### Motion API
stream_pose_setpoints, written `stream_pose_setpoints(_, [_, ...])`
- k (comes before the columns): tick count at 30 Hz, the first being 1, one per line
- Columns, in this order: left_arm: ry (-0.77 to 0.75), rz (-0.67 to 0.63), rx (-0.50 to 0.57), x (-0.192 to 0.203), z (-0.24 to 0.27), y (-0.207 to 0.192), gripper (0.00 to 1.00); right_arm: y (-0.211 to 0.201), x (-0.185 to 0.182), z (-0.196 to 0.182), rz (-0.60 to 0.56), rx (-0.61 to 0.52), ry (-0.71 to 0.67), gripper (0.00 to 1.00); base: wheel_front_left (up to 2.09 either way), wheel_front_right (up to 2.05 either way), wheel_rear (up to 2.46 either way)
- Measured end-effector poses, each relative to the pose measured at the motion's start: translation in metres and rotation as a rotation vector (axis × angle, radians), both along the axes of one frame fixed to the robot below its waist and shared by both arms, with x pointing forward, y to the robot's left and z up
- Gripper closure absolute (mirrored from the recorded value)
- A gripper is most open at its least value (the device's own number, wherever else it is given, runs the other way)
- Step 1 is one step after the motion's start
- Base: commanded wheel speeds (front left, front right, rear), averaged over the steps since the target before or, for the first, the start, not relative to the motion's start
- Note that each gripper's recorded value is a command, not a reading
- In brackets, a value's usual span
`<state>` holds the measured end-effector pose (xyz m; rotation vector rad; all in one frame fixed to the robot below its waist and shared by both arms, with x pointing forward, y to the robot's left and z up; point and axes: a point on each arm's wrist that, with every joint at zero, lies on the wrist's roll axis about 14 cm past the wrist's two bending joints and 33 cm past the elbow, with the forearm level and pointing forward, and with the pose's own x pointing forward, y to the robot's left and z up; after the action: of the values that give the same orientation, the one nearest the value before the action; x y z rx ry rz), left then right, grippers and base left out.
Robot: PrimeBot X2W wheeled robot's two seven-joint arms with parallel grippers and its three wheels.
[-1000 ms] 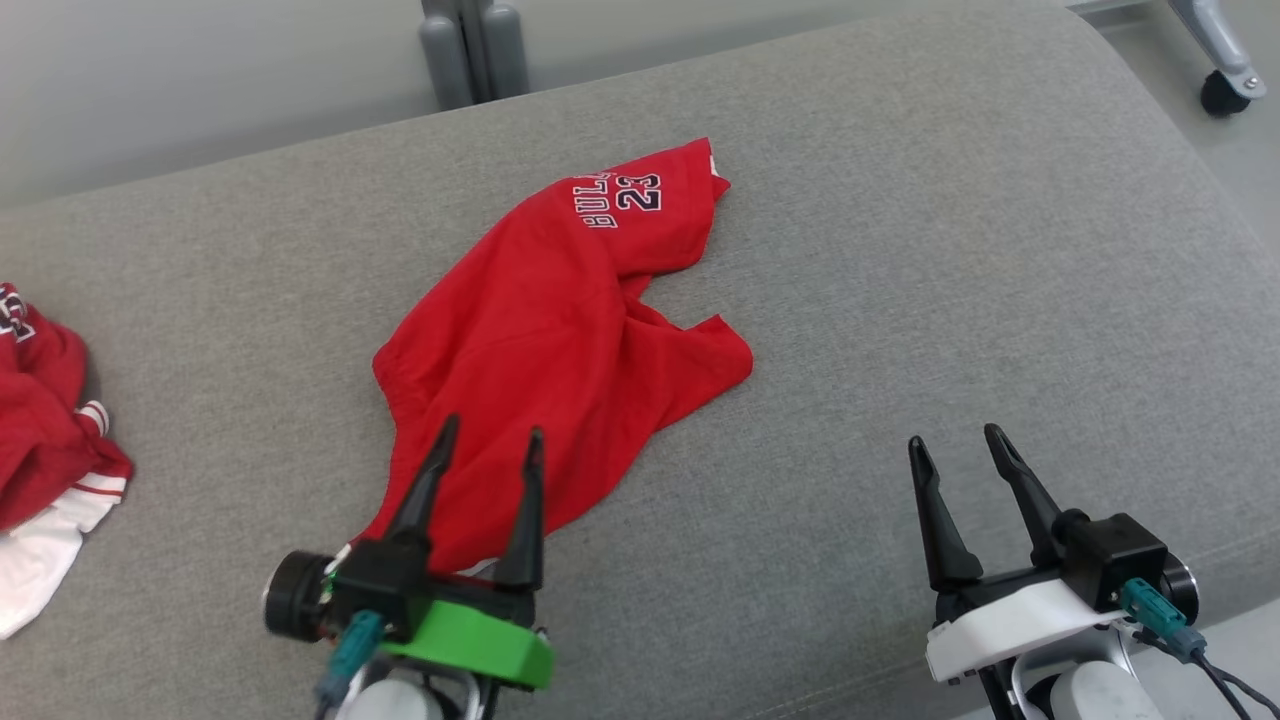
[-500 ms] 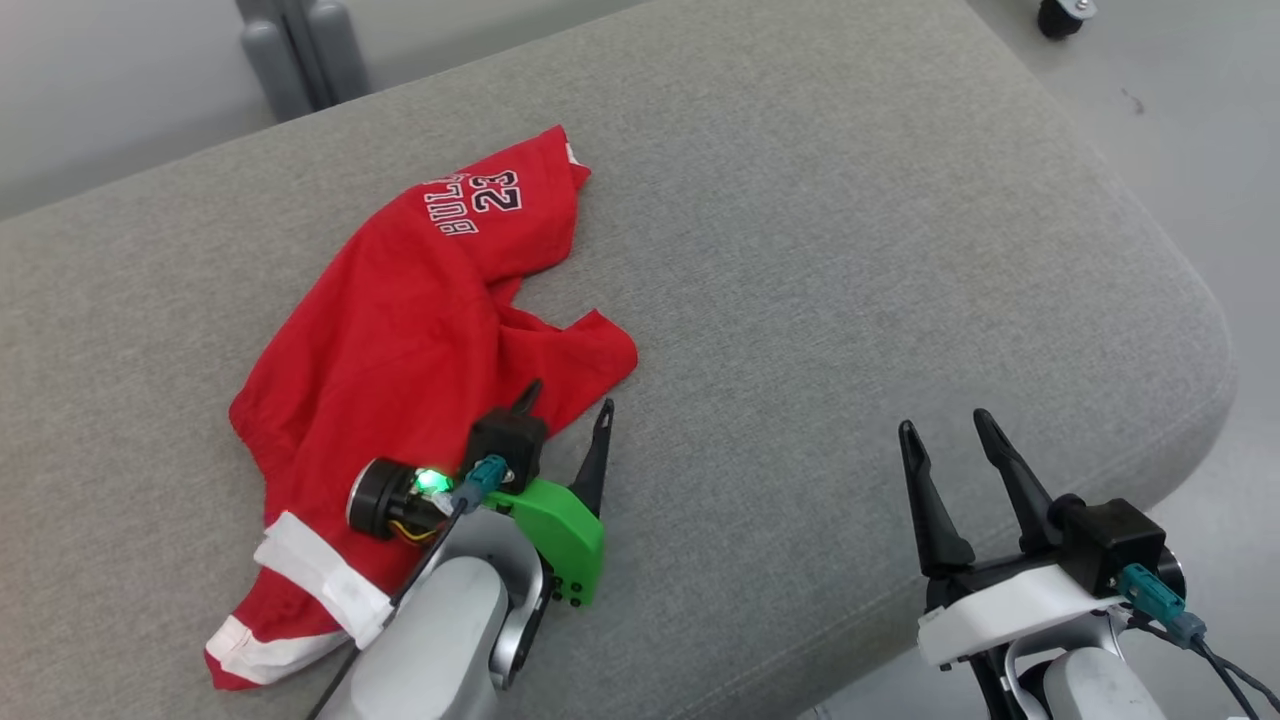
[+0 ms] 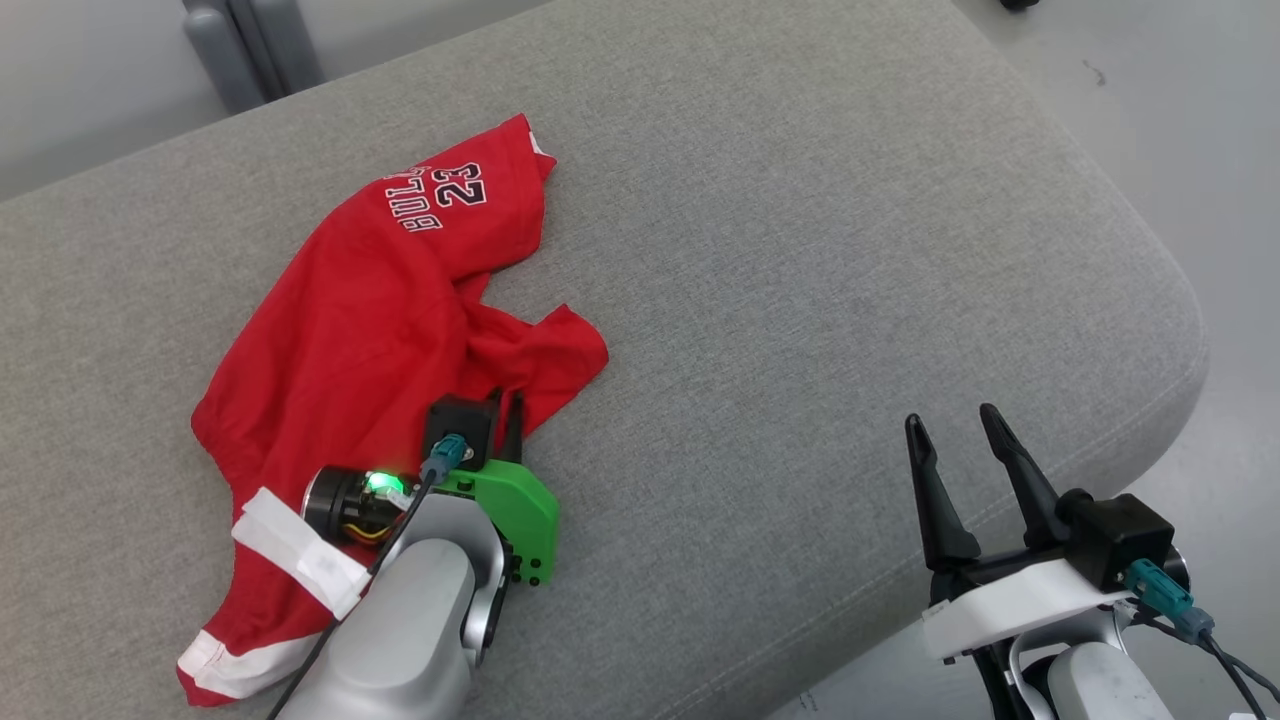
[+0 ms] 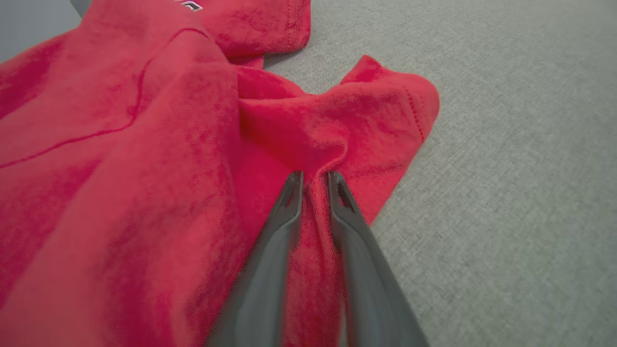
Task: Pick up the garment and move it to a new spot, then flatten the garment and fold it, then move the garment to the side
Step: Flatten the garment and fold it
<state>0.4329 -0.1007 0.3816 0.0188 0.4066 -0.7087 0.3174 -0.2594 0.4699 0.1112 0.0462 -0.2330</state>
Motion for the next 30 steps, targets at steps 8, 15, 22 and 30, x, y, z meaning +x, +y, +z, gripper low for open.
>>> stream_pose_setpoints(8, [-0.007, -0.011, -0.087, 0.002, 0.015, -0.008, 1.00, 0.001, 0.002, 0.001, 0.005, 0.001, -0.005, 0.00, 0.00, 0.00, 0.00])
stream_pose_setpoints(15, [0.025, -0.075, -0.284, -0.017, 0.064, -0.035, 1.00, -0.002, -0.006, 0.001, -0.008, -0.003, -0.004, 0.00, 0.00, 0.00, 0.00])
stream_pose_setpoints(22, [0.166, -0.214, -0.342, -0.074, 0.081, -0.046, 1.00, 0.003, -0.005, 0.003, 0.011, -0.003, -0.017, 0.00, 0.00, 0.00, 0.00])
stream_pose_setpoints(30, [0.323, -0.237, -0.388, -0.088, 0.090, -0.049, 1.00, 0.006, -0.005, 0.001, 0.017, -0.005, -0.008, 0.00, 0.00, 0.00, 0.00])
